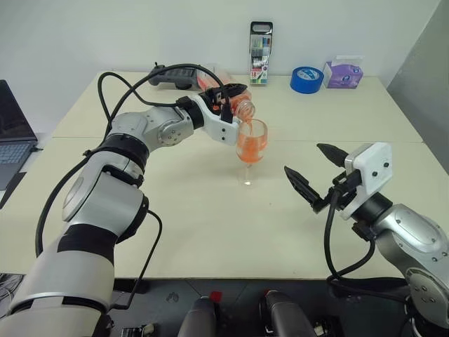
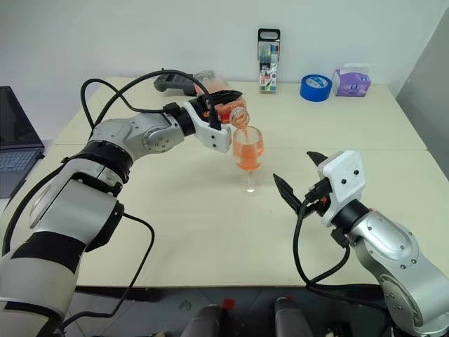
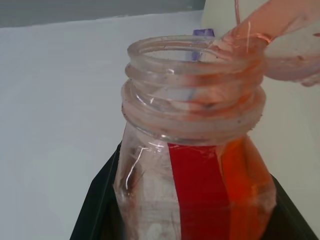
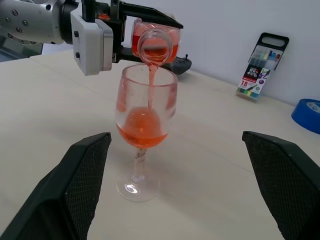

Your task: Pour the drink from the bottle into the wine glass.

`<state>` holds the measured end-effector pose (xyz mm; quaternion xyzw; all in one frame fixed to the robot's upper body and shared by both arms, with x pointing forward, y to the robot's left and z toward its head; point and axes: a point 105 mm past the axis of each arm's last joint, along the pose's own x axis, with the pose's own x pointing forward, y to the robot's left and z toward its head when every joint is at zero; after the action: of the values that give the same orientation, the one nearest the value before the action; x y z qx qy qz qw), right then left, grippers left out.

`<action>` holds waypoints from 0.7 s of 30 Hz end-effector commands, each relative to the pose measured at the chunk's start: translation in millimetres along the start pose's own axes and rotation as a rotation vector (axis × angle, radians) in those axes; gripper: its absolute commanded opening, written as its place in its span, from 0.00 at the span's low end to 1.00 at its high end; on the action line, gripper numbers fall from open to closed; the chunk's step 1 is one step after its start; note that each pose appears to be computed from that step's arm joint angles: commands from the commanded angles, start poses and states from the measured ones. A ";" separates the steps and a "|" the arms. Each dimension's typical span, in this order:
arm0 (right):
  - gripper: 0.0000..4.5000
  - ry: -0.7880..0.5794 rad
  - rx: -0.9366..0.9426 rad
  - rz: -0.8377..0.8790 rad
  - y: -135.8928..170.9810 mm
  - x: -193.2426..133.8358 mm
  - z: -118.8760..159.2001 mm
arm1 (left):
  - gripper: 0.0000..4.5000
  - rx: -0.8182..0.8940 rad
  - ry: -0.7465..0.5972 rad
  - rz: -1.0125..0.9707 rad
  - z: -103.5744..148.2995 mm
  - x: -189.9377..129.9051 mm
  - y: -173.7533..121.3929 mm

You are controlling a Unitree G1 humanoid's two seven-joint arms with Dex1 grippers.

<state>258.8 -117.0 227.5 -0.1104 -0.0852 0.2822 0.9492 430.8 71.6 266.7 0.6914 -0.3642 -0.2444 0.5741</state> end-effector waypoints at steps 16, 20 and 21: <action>1.00 -0.071 -0.072 0.059 9.4 6.4 23.9 | 0.38 -0.046 0.013 0.085 -4.7 0.7 27.7; 1.00 -0.077 -0.069 0.076 12.2 8.3 26.6 | 0.38 -0.250 0.026 0.155 -8.1 0.5 38.4; 1.00 -0.079 -0.068 0.080 12.8 8.7 27.3 | 0.38 -0.286 0.021 0.160 -8.0 0.3 39.8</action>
<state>259.7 -102.9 241.4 -0.1297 -0.1049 0.3092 0.9362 431.4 71.9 287.1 0.6151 -0.3556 -0.2485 0.6583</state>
